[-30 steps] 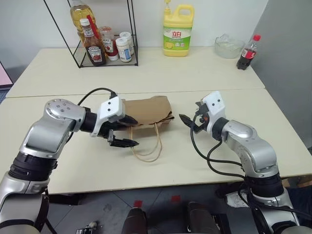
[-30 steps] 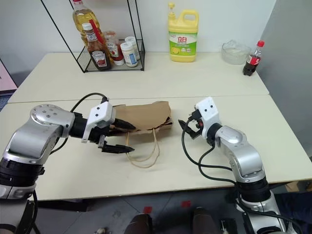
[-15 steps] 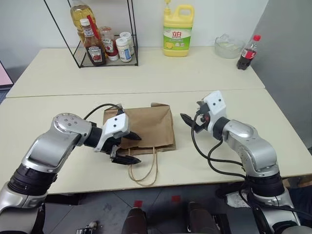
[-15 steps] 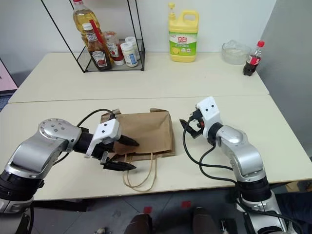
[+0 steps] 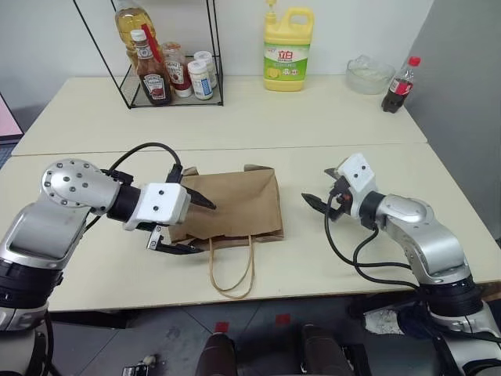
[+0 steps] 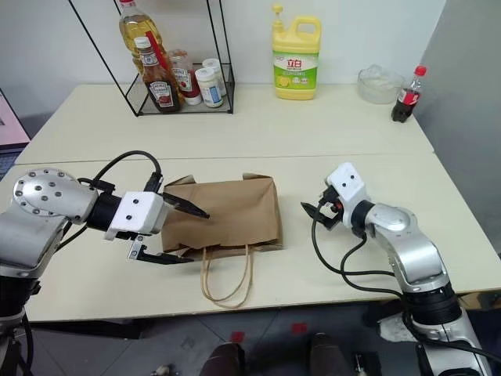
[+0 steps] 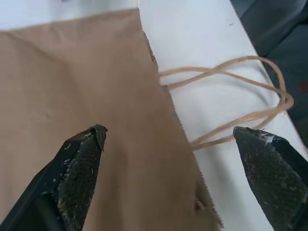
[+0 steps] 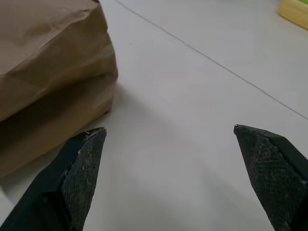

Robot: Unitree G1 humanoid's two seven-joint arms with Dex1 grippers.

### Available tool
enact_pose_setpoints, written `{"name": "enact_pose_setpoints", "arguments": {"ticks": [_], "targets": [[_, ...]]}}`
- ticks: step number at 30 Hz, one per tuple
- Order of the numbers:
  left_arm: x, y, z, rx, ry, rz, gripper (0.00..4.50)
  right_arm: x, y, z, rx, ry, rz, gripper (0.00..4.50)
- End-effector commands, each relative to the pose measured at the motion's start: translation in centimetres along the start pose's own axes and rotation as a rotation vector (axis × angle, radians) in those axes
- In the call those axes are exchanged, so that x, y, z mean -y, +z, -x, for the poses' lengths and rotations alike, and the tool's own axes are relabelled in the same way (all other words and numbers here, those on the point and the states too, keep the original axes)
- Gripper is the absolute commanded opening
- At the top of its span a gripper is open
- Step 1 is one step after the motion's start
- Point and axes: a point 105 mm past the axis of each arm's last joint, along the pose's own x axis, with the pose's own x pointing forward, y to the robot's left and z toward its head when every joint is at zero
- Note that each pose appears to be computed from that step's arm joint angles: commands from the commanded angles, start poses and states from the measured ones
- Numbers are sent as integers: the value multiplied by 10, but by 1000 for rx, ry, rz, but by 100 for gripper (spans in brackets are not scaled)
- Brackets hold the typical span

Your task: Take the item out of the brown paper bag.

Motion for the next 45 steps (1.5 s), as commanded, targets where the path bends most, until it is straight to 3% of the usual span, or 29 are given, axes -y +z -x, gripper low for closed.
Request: {"name": "enact_pose_setpoints", "arguments": {"ticks": [1, 7, 13, 16, 20, 30, 36, 45], "targets": [[2, 6, -3, 7, 35, -183, 450, -17, 6, 10, 44, 133, 101, 446], [18, 4, -22, 50, 21, -344, 450, -39, -15, 23, 11, 273, 148, 446], [22, 1, -30, 76, 38, -398, 450, -60, -21, 31, 27, 370, 191, 446], [26, -1, -33, 81, 23, -409, 390, -73, -27, 37, 26, 438, 245, 450], [12, 1, -24, 80, 70, -387, 269, -77, -28, 42, 31, 467, 261, 450], [7, -4, 3, 25, 21, -406, 269, -89, -30, 44, 58, 534, 314, 450], [14, -7, -3, 40, 8, -403, 269, -95, -24, 43, 82, 562, 329, 450], [-2, -6, -2, 69, 121, -291, 269, -84, -21, 38, 80, 515, 329, 450]]}}
